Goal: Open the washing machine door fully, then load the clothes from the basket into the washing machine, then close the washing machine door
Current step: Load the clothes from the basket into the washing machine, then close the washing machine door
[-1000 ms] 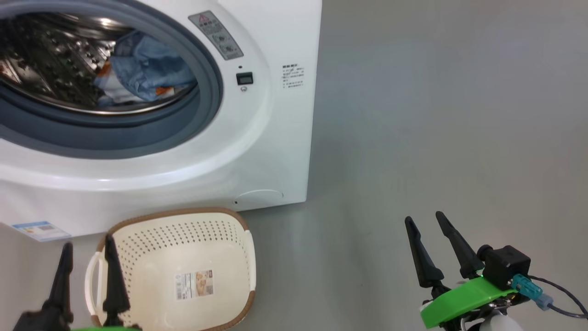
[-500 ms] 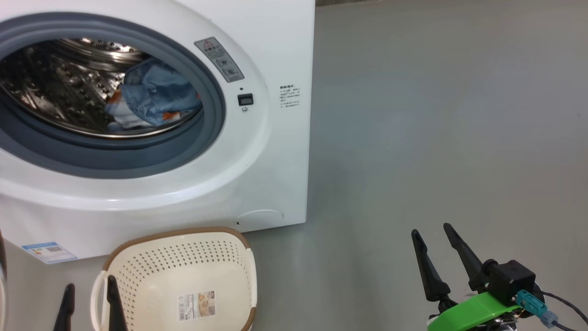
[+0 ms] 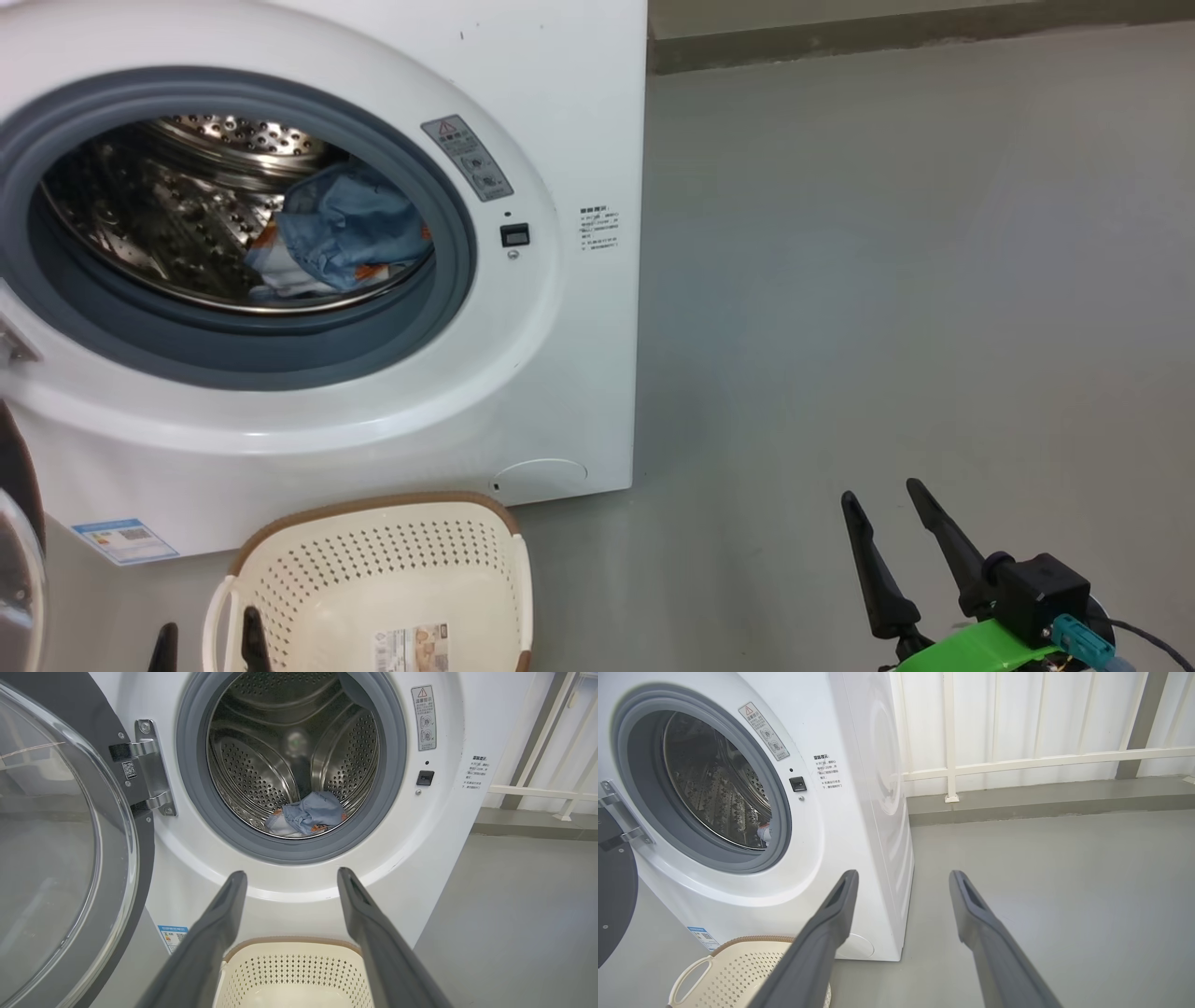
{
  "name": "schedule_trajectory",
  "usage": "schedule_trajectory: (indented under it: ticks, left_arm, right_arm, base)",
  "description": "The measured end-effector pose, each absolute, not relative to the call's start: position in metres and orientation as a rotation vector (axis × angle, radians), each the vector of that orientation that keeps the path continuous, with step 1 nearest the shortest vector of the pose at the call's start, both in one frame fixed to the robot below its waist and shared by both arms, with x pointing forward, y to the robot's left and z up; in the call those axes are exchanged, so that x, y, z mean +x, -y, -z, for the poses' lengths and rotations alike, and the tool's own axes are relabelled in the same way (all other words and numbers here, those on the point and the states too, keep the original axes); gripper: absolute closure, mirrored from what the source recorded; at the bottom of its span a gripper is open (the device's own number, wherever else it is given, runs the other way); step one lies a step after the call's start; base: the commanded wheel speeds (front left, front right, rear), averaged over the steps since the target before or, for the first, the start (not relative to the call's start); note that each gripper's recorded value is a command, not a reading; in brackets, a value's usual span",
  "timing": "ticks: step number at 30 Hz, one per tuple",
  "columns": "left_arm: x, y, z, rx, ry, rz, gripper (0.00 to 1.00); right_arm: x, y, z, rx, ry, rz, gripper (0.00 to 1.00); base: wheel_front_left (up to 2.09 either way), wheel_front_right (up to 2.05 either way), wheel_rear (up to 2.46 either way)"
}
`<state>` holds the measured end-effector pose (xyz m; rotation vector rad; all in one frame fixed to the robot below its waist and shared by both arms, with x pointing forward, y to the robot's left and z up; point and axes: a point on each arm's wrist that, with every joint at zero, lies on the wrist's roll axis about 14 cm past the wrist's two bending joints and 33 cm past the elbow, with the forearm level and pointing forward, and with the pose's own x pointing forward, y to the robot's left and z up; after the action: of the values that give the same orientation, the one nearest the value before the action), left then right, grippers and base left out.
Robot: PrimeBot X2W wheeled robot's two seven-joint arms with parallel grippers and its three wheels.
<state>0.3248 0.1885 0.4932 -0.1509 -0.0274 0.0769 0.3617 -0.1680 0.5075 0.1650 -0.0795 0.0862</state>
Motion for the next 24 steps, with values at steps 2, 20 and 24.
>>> schedule_trajectory:
  ticks: [2, 20, 24]
  left_arm:
    - [0.3221, -0.1875, -0.4925, -0.152, 0.025, -0.074, 0.00]
    - [0.3172, -0.1922, -0.4948, -0.172, 0.034, -0.094, 0.00]
    - [0.3158, -0.1949, -0.4938, -0.170, 0.031, -0.104, 0.00]
  right_arm:
    - [0.3592, 0.1680, -0.5072, 0.165, 0.079, -0.086, 0.00]
    - [0.3621, 0.1658, -0.5125, 0.166, 0.095, -0.094, 0.00]
    - [0.3640, 0.1630, -0.5114, 0.167, 0.091, -0.103, 0.00]
  base:
    - [0.00, 0.00, 0.00]
    - [0.00, 0.00, 0.00]
    - [0.00, 0.00, 0.00]
